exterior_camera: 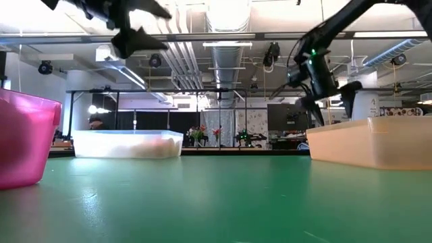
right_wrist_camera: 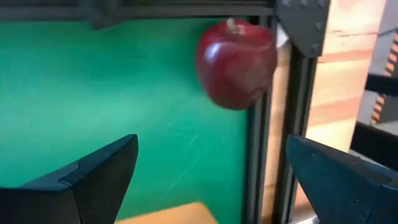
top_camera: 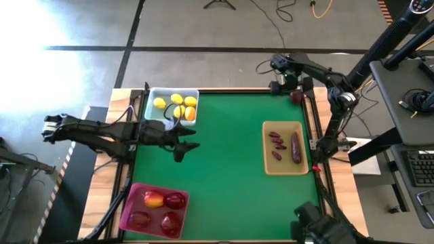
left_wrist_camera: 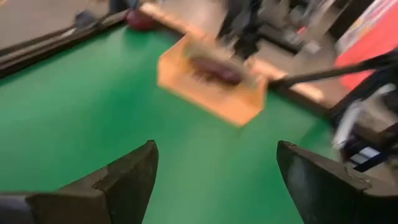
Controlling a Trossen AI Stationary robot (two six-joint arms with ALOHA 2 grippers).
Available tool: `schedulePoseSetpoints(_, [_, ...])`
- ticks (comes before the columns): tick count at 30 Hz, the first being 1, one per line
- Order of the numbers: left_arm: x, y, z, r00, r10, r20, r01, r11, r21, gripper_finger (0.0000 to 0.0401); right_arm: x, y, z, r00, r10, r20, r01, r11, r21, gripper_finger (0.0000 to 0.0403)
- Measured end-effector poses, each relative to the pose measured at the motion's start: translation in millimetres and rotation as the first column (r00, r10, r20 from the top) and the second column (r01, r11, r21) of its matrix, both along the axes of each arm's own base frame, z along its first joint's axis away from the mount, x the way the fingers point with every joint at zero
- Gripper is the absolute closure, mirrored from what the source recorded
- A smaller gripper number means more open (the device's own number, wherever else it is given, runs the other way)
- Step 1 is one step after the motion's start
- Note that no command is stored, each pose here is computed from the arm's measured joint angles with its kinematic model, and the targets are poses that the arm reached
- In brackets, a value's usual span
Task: Sort produce into baskets
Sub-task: Put the apple into the pink transparent bin
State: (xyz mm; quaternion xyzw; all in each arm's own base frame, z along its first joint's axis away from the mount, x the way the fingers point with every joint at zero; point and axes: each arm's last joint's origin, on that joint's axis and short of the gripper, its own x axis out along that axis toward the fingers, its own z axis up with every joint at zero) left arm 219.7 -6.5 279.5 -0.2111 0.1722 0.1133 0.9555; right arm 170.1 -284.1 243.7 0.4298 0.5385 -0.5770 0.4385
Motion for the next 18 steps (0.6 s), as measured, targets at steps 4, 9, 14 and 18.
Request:
schedulePoseSetpoints(4, [3,-9,1,0.989,-0.022,0.148,0.021,1.0,0.004,0.0093,-14,-17,-12,0.998,-0.053,-0.032,0.052,0.999,-0.007,0.0003])
schedulePoseSetpoints(9, [3,-8,-6,0.985,-0.012,0.171,0.012,1.0,0.002,0.0093,-13,-38,-23,0.995,-0.096,-0.04,0.094,0.994,-0.059,0.0003])
schedulePoseSetpoints(14, [-1,-4,-7,0.983,0.036,0.178,-0.034,0.999,-0.013,0.0093,-11,-54,-40,0.986,-0.128,-0.107,0.128,0.992,-0.011,0.001])
schedulePoseSetpoints(18, [-6,1,-7,0.981,0.085,0.174,-0.091,0.995,0.032,0.0093,-9,-60,-58,0.974,-0.099,-0.206,0.125,0.985,0.12,0.0033])
